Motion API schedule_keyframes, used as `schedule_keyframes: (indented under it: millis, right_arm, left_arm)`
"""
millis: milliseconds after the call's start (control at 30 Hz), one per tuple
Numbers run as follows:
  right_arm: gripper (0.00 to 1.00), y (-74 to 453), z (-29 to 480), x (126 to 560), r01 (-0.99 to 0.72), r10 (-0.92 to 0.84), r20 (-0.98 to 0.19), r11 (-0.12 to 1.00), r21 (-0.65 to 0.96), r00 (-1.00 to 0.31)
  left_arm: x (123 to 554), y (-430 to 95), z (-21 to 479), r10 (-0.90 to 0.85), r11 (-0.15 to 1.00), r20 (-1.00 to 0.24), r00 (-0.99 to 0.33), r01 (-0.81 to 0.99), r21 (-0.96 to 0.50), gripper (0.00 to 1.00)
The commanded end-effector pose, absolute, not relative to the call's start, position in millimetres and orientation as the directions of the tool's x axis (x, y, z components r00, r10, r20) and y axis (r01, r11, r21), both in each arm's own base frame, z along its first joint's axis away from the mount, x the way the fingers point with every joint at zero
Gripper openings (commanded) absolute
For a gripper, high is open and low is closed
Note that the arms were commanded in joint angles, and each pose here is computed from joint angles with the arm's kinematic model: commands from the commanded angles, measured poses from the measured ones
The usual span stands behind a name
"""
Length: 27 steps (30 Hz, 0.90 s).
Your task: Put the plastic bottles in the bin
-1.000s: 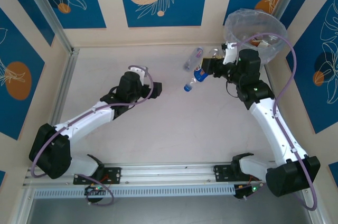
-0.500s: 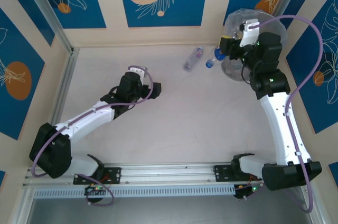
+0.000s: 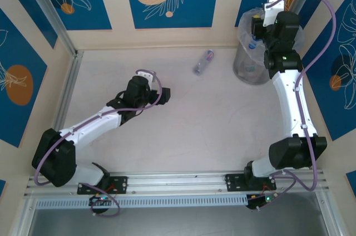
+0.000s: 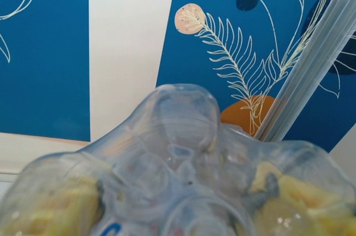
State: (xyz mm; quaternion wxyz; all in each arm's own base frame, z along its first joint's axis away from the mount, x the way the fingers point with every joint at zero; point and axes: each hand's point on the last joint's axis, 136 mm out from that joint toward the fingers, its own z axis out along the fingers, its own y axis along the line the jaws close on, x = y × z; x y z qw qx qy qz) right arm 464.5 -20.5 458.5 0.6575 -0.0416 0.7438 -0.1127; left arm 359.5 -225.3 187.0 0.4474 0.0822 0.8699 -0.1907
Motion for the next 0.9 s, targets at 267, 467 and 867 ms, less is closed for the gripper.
schedule_keyframes:
  millis: [267,467,867]
  right_arm:
    - [0.46,-39,521,445,0.095,-0.105,-0.994,0.990,-0.102,0.033]
    - [0.46,-60,513,452,0.214,-0.237,-0.971,0.948,-0.236,-0.018]
    - [0.51,-59,440,506,0.203,-0.384,-0.866,0.865,-0.459,-0.320]
  left_arm:
    - [360,-221,187,-0.017,0.917,-0.811,-0.585,0.314,-0.245,0.99]
    - [359,-221,185,-0.012,0.918,-0.808,-0.589,0.314,-0.242,0.99]
    - [361,-224,178,-0.011,0.916,-0.795,-0.607,0.313,-0.252,0.99]
